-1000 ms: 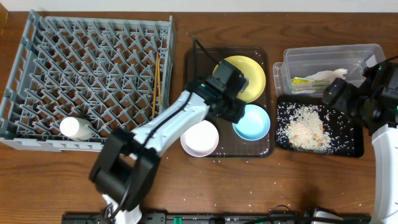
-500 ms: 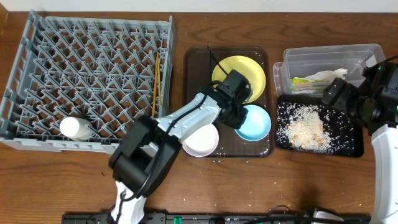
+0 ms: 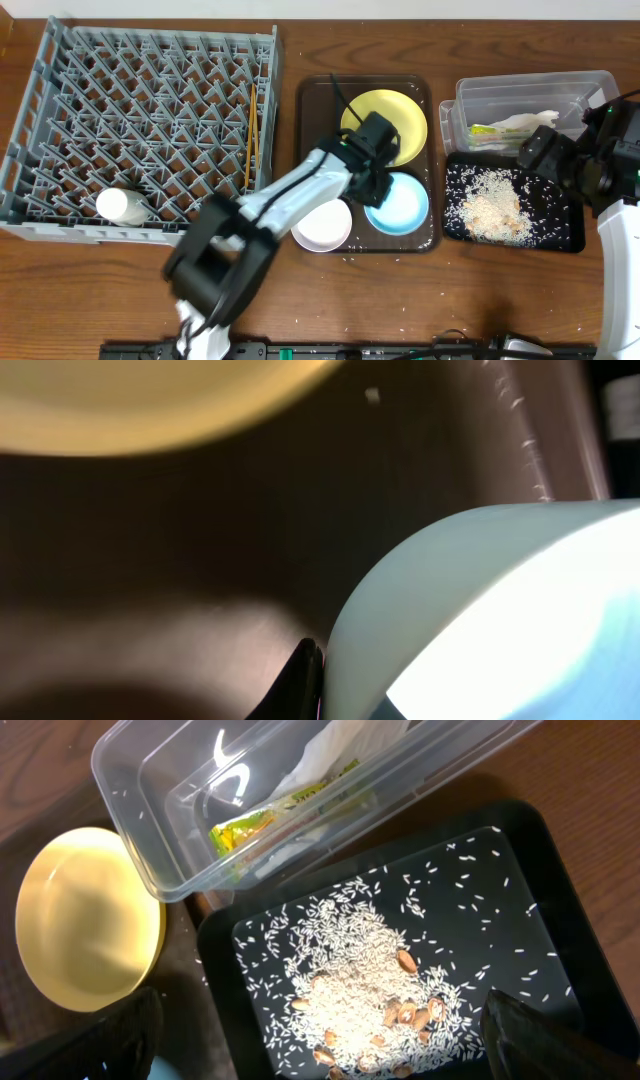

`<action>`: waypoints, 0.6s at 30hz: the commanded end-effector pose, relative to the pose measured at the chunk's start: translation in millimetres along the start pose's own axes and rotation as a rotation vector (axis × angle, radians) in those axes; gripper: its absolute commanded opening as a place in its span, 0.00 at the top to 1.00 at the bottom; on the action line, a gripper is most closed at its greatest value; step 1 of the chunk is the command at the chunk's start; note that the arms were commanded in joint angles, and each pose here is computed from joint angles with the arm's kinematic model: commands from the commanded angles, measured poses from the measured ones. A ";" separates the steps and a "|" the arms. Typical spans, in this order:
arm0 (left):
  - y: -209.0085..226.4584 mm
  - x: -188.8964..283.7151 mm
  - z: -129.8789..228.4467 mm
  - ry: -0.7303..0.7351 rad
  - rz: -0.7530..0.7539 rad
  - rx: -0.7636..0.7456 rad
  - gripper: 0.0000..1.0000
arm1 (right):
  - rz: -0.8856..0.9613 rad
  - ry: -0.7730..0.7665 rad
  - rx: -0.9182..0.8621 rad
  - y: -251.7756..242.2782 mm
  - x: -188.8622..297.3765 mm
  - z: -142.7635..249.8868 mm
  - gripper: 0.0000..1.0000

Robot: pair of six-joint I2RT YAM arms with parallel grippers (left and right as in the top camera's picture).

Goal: Sort waste into correct bins and load items into the dishwasher
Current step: 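Reach the left gripper to the light-blue bowl and grasp its rim, then carry the light-blue bowl with the left gripper into the dish rack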

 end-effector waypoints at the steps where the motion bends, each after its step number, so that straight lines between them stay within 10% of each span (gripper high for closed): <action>1: 15.0 94.2 -29.0 -0.264 -0.239 -0.028 0.93 | -0.001 -0.020 -0.020 -1.7 5.3 -3.4 0.01; 11: 122.3 217.1 9.1 -0.240 -1.268 0.075 0.92 | -0.001 -0.020 -0.020 -1.7 5.3 -3.3 0.01; 18: 183.3 229.2 26.3 -0.091 -1.459 0.183 0.92 | -0.001 -0.020 -0.020 -1.7 5.3 -3.3 0.01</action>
Point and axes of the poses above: each gripper's point midway between its finger pads, its own x axis back along the fingers, its own y axis along the line the jaws close on, z = x × y, the point moved 7 cm from there along x, back along the fingers, and after that the axes turned 1 degree about -x, right-handed, at the moved point
